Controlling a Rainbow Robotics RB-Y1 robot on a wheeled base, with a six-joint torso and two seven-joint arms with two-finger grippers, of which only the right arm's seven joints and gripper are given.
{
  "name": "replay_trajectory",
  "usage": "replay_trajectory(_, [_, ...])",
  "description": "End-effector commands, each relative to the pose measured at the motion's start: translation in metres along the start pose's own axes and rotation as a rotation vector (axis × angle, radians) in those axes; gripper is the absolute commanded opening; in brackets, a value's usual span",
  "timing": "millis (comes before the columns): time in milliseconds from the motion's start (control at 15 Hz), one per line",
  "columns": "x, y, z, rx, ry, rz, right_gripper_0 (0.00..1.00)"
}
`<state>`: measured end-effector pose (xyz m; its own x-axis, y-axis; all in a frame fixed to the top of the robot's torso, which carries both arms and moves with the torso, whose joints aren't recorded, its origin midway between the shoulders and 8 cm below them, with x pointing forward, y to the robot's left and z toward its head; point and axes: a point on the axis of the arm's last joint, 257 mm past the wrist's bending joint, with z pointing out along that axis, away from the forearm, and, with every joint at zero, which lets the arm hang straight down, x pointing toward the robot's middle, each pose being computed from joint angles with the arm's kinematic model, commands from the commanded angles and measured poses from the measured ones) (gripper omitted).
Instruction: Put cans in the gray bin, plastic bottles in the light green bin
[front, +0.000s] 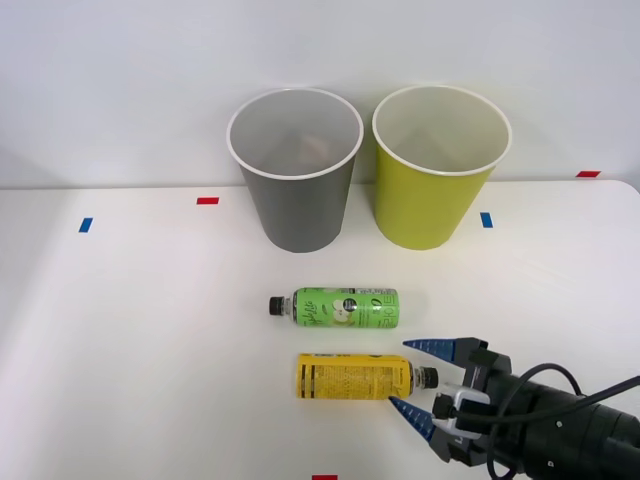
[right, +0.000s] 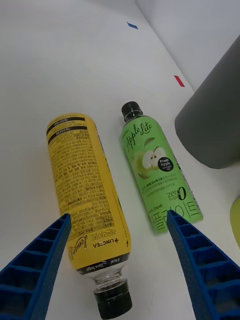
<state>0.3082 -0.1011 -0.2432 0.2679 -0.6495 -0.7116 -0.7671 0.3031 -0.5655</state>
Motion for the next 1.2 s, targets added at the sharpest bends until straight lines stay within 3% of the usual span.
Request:
replay_trajectory(67, [-0.015,0.008,0.006,-0.036,-0.032,-0.003,0.62])
replay_trajectory(400, [-0.010,0.018,0.013,-0.081,0.043,-0.033,0.63])
replay_trajectory(667, [-0.015,0.035,0.028,-0.139,0.076,0.001,0.92])
replay_trajectory(733, [-0.018,0.038,0.031,-0.148,0.079,0.007,0.93])
replay_trajectory(1200, [-0.041,0.018,0.064,-0.148,0.126,-0.190,0.94])
